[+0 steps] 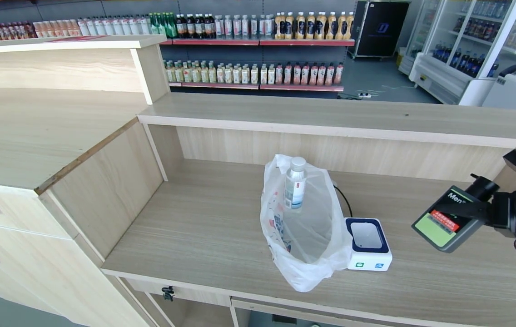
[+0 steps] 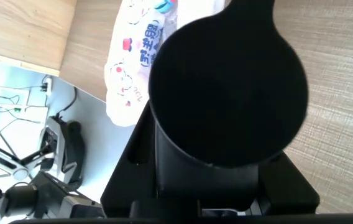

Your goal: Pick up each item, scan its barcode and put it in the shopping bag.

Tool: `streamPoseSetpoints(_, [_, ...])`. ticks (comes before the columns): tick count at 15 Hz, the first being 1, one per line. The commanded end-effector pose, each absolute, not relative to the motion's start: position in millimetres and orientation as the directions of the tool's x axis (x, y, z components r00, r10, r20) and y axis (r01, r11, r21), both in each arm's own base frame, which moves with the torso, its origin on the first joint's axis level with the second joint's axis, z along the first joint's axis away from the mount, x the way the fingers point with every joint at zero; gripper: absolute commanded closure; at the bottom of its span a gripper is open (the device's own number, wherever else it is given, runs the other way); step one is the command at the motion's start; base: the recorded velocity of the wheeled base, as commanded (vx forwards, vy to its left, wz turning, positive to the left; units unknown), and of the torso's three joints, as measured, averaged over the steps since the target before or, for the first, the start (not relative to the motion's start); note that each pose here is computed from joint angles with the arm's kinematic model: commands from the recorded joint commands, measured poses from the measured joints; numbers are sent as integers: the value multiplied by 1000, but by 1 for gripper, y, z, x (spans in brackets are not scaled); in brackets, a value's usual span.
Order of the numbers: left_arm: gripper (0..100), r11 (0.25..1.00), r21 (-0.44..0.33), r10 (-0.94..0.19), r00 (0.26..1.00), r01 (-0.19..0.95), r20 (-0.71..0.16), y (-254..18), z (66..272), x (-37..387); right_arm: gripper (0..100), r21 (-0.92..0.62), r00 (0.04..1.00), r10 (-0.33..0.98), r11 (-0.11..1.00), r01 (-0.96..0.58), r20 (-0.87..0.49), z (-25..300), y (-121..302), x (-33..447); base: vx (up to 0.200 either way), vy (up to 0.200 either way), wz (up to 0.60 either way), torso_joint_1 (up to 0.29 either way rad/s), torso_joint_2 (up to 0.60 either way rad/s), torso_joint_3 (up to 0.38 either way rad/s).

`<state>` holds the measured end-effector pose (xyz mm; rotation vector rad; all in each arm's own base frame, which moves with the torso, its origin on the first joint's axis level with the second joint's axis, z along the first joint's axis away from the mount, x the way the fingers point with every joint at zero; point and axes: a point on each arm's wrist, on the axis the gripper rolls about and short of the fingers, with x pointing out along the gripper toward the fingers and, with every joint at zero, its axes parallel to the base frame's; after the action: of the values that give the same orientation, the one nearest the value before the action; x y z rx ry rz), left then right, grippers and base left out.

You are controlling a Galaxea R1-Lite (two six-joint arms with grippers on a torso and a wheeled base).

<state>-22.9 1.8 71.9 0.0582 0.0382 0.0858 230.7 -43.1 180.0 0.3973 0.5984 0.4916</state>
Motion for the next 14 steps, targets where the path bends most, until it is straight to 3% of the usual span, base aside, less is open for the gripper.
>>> streamPoseSetpoints(1, [0,995,60,87,996,-85,-35,2,72,-23,100,500,702,538,815,-292,-467,165,-50,238,0,0,0,0,0,0])
streamPoseSetpoints(14, [0,995,60,87,996,-85,-35,2,72,-23,100,479,644,602,789,-386,-473,148,-49,249,0,0,0,0,0,0])
